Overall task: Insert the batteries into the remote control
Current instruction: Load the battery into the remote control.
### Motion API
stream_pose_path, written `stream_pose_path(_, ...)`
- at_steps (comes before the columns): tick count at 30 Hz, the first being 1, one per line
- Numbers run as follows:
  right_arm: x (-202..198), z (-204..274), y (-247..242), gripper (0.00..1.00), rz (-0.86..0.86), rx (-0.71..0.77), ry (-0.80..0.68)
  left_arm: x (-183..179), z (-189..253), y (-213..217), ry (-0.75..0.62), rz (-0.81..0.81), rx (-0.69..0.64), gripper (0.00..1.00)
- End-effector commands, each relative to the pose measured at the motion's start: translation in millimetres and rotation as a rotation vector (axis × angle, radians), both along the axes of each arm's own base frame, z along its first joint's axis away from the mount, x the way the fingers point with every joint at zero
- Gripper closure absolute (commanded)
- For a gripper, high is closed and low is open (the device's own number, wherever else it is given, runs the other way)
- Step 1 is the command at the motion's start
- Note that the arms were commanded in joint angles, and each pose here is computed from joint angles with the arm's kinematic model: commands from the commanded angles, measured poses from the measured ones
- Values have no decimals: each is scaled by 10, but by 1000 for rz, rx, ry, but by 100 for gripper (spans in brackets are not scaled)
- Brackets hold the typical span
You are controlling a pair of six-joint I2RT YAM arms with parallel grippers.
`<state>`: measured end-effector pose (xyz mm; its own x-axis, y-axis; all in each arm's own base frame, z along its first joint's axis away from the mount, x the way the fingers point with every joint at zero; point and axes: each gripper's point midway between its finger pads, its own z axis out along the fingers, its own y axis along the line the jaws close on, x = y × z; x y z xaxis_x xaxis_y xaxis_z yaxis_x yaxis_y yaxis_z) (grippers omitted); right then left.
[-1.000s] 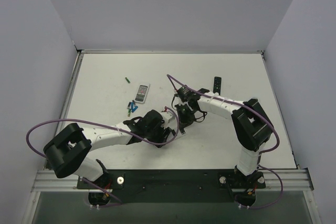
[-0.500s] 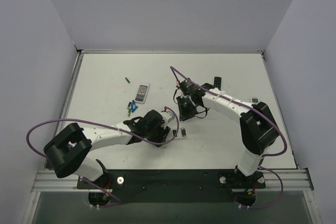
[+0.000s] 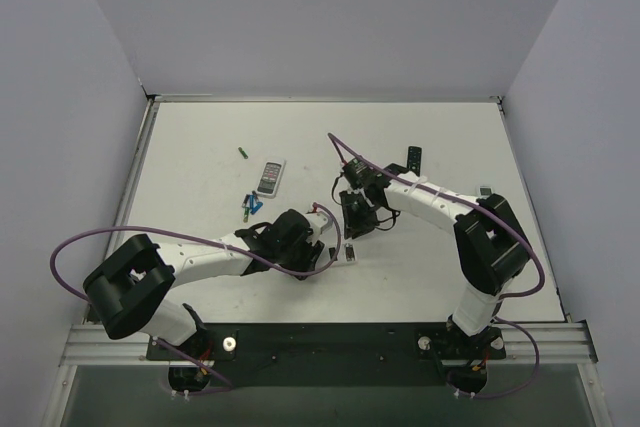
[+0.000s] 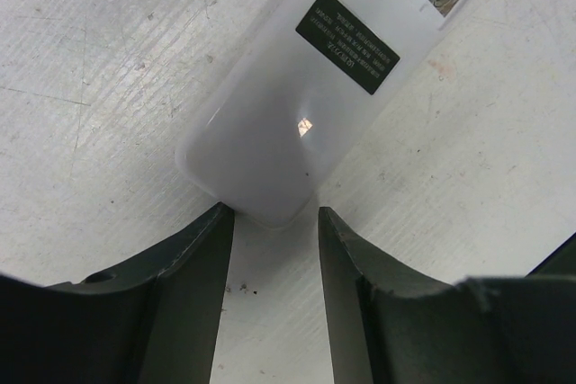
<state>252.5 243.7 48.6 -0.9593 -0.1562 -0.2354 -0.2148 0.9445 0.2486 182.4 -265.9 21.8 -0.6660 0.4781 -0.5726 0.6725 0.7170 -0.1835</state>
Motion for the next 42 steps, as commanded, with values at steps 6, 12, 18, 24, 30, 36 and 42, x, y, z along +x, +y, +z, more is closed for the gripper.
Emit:
stream_pose_path(6,-123,-116,-138,83,-45,-54,50,2,74,-85,11,-5,-26,49)
stream_pose_path(12,-131,-158,-101,83,-46,-42,67,7,98,-77,7,3,-27,42)
stream_pose_path(18,-104,-82,-97,83,-40,-25,38,38,250,-101,-27,-4,-56,12)
stream_pose_path(24,-79,0,-123,83,-36,-13,1,151,400,-180,-93,-79,-60,11)
stream_pose_path(30,-84,47,-183,83,-46,0,-19,252,428,-220,-119,-197,-23,10)
stream_pose_path(36,-97,73,-224,83,-59,7,-28,308,407,-220,-111,-282,37,10)
stream_pose_path(42,-92,80,-214,83,-58,16,-35,301,272,-225,-76,-348,84,10)
